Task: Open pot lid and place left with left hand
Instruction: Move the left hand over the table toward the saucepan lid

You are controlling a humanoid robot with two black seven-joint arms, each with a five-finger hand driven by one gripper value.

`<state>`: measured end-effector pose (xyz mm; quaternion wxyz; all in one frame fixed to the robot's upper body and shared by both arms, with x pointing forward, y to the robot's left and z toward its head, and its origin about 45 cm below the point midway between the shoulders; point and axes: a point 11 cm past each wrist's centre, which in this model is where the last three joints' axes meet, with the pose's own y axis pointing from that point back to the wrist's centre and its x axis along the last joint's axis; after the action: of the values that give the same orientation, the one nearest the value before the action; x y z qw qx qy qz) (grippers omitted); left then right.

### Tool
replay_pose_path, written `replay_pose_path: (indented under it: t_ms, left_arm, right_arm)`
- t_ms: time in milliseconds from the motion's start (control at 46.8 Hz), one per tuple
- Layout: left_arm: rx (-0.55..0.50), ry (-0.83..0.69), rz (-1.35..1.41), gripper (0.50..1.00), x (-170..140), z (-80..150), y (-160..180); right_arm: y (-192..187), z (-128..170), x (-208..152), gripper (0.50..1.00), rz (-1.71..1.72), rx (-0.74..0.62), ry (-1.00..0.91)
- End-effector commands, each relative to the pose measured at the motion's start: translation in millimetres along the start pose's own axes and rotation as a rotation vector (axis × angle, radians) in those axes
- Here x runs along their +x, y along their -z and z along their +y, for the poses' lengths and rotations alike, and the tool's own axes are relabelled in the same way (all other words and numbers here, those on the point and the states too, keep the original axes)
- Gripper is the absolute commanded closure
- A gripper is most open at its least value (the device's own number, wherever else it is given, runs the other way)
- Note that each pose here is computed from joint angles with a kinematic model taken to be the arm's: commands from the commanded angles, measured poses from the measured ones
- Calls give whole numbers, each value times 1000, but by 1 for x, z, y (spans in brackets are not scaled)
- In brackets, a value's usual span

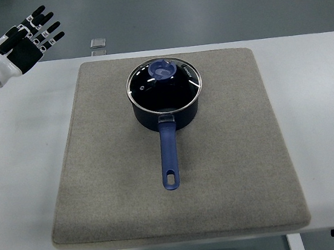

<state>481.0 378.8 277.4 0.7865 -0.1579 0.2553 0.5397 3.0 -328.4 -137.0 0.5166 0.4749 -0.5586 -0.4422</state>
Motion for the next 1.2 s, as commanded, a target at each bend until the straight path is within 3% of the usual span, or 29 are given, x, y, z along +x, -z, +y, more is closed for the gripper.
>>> replay_pose_path:
  t_ms: [0, 662, 1004, 1175]
  left_arm:
    - [-1, -2, -2, 506, 1, 1, -1]
    - [-28, -2, -67, 506, -5, -4, -21]
    - [-44, 60, -480, 506, -31, -18, -46]
    - [35, 96, -690, 506, -47, -26, -52]
  right_arm:
    - [0, 0, 0, 585, 0, 0, 0]
    - [0, 0, 0, 585, 0, 0, 0]
    - [0, 0, 0, 585, 0, 0, 0]
    - [0, 0, 0, 585, 0, 0, 0]
